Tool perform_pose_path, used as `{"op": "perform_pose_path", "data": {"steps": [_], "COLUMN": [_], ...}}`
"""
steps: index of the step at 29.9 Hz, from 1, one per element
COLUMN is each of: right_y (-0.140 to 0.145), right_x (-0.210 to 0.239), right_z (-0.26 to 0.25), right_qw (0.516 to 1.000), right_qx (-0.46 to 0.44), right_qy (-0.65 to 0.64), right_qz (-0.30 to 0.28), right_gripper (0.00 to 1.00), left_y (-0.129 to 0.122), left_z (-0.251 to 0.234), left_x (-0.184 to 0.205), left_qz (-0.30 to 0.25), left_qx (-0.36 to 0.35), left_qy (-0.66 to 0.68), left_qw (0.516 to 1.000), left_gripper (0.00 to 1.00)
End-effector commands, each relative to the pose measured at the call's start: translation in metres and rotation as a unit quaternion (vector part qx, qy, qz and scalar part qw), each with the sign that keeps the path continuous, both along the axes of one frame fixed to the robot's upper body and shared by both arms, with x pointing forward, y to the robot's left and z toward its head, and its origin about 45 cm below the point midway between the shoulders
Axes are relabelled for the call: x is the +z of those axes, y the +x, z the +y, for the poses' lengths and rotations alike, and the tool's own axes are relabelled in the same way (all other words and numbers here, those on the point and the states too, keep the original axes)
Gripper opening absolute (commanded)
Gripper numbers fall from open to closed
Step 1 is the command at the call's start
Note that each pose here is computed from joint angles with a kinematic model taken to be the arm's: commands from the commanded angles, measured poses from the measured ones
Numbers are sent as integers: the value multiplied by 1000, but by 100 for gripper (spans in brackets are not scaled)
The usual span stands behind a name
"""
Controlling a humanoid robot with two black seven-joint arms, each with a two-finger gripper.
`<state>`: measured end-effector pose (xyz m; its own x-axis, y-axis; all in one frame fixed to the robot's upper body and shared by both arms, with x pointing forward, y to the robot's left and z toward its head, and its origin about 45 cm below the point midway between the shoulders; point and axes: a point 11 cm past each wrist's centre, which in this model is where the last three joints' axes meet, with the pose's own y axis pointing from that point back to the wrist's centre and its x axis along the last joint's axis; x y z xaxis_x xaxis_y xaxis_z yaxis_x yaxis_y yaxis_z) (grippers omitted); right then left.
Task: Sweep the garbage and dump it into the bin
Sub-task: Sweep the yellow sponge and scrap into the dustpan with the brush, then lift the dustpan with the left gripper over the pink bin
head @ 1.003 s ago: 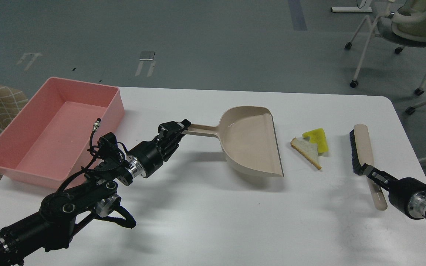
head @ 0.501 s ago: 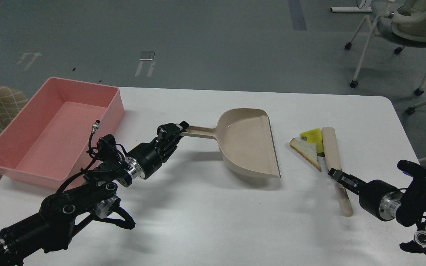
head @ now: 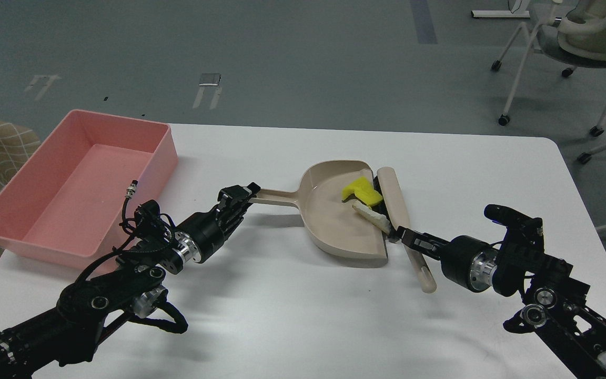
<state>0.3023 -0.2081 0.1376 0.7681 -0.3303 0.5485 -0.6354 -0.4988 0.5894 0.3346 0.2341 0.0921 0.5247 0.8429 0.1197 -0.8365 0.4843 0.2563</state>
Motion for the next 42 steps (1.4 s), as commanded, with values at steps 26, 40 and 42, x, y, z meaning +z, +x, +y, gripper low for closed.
{"op": "perform_pose_path", "data": {"steps": [26, 40, 42], "right_y": [6, -5, -5], "right_x": [39, 28, 27], "right_z": [-155, -163, -162], "right_qw": [981, 978, 978], "right_qx": [-193, -206, -205], "right_qy": [5, 17, 17], "right_qz": [-30, -21, -21], "right_gripper": [18, 18, 18], "left_y": [31, -35, -49], "left_z": [46, 252, 277], "left_x": [92, 154, 162], "left_qz": [-124, -143, -135], "left_qx": [81, 235, 257], "left_qy": [-112, -24, -20], "left_qw": [983, 961, 957], "left_gripper": [8, 9, 9]}}
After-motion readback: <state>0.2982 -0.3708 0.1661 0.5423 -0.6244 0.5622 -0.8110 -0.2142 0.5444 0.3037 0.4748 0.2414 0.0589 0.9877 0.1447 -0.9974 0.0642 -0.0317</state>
